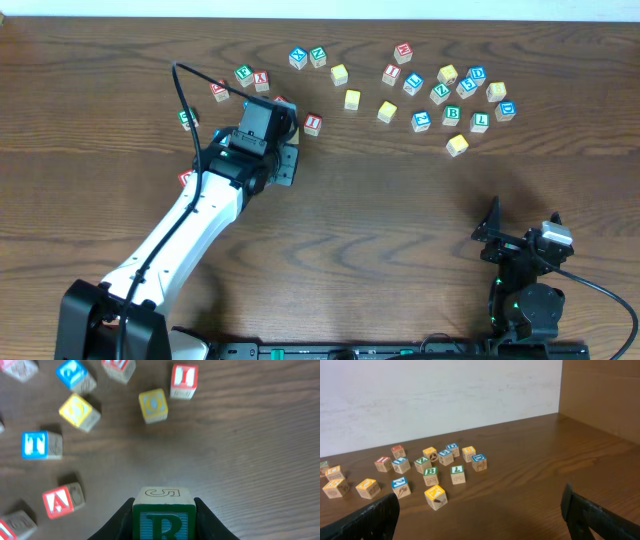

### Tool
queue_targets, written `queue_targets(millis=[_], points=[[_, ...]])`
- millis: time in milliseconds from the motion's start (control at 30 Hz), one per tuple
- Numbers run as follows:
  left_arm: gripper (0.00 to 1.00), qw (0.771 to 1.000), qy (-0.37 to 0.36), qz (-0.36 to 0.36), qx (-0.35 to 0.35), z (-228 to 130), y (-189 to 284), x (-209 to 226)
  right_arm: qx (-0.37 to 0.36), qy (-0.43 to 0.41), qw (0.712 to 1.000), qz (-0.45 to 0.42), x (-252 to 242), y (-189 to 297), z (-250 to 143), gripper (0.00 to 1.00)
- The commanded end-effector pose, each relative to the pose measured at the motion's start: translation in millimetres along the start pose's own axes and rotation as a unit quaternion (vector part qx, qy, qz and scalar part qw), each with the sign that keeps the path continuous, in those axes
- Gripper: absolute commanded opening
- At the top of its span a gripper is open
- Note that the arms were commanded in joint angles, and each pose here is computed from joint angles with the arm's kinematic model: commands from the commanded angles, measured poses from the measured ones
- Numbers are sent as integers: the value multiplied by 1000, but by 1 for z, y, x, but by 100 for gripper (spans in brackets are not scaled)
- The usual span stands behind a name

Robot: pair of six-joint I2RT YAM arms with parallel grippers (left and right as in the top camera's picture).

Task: Spell out ROBOT
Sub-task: 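Carry the green R block toward the open table area in front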

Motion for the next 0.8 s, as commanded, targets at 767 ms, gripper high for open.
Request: queue_targets(millis=[767], points=[[7, 999, 39, -12, 8, -42, -34, -2, 1, -7, 1000, 1, 1, 0, -1, 99]])
Point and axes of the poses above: each gripper's point midway between its finger pads, its own y axis back along the fingers, its own x axis along the line the jaws close on, z = x × y, the point moved 4 cm from there along y, back along the fingers, and after that the axes turned 2 degrees about -y, right-handed, at the moved point
